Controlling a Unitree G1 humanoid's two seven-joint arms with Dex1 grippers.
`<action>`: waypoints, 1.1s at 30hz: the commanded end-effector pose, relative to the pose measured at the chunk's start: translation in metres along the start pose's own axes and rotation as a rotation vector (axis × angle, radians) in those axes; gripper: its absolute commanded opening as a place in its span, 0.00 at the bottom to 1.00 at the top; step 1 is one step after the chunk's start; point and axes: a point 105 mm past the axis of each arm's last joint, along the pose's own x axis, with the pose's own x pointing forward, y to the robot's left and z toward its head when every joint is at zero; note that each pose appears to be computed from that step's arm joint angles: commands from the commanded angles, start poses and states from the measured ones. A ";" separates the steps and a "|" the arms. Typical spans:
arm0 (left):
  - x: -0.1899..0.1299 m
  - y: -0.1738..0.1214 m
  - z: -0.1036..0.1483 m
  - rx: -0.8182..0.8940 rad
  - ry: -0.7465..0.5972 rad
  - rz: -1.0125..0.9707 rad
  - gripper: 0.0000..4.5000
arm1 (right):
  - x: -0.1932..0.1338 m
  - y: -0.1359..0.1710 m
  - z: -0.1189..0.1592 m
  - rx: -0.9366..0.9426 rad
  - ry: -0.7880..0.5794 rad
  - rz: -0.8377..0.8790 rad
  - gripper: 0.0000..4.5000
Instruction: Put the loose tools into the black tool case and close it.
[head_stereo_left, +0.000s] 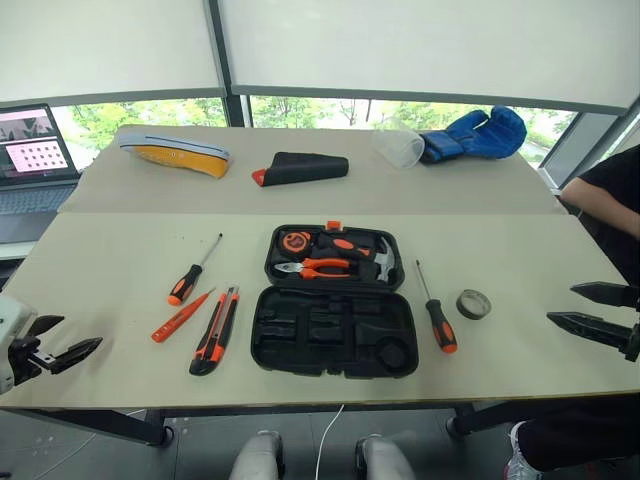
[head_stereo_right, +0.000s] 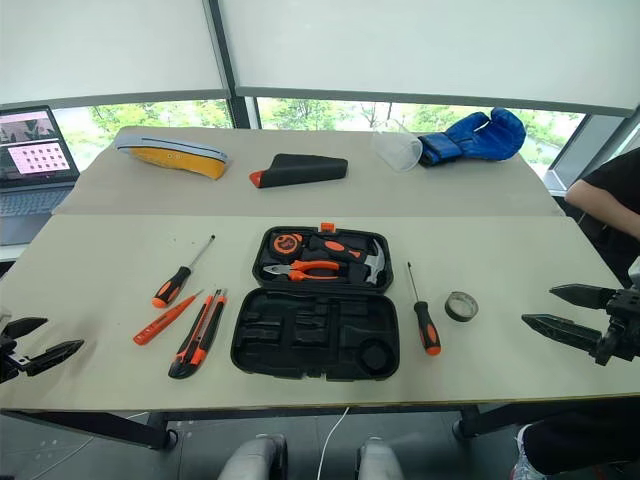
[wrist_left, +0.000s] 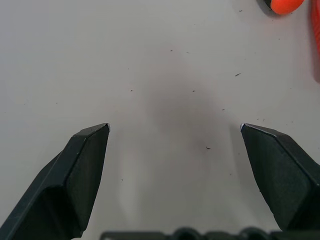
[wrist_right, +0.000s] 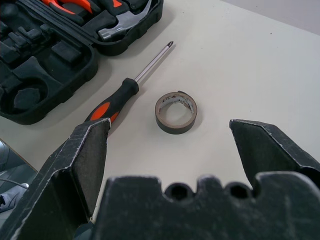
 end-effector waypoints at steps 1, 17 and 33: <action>0.001 -0.001 0.019 0.017 -0.034 0.001 1.00 | -0.004 -0.004 0.006 -0.036 -0.034 -0.028 0.99; 0.100 -0.056 0.118 -0.065 0.045 -0.163 1.00 | 0.052 0.114 0.063 -0.270 -0.130 0.397 0.99; 0.140 -0.062 0.094 -0.039 0.158 -0.211 0.34 | 0.069 0.140 0.082 -0.309 -0.203 0.425 1.00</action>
